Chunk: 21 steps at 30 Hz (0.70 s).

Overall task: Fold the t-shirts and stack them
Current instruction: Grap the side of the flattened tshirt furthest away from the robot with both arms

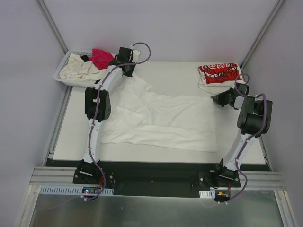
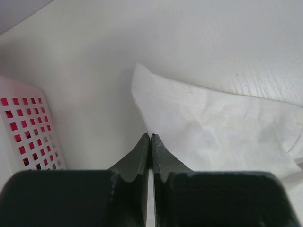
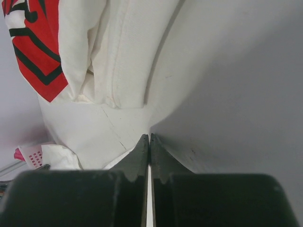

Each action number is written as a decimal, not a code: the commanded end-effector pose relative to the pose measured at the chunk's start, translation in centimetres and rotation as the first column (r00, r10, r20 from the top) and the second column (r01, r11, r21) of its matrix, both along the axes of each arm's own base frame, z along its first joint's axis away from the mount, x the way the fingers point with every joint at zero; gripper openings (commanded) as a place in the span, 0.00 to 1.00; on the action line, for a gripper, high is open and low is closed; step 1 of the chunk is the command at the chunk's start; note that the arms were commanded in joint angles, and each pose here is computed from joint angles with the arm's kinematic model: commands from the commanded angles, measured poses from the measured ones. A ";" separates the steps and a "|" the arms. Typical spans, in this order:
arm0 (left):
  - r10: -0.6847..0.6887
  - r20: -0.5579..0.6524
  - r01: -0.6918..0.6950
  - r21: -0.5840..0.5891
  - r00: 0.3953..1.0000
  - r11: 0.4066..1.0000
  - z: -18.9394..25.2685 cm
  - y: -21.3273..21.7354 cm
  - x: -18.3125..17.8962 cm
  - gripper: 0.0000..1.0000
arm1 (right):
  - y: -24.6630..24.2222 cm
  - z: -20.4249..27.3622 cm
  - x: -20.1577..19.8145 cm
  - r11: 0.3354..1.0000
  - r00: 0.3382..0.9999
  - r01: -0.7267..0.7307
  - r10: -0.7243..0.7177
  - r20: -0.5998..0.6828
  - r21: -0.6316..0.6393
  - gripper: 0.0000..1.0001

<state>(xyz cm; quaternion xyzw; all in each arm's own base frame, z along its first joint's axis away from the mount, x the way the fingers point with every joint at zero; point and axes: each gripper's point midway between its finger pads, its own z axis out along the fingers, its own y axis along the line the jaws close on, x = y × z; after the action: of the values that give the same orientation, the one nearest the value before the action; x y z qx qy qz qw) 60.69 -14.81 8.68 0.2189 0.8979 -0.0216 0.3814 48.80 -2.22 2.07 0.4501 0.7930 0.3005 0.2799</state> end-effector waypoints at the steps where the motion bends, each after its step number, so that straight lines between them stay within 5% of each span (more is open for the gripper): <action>1: 0.022 0.129 -0.019 -0.021 0.991 1.000 6.8 -0.3 0.3 0.00 | -1.6 2.7 0.6 0.999 0.999 0.020 -0.018 0.043 -0.029 0.01; 21: 0.036 0.140 -0.036 0.001 0.989 0.999 6.9 0.4 0.3 0.00 | -1.7 3.7 1.0 1.000 0.998 0.014 -0.013 0.056 -0.021 0.01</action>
<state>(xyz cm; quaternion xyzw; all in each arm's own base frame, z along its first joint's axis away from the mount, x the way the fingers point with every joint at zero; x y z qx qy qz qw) 61.00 -14.19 10.22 0.2064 0.8939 -0.0046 0.3980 48.61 -3.19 2.20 0.4612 0.7918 0.2944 0.2714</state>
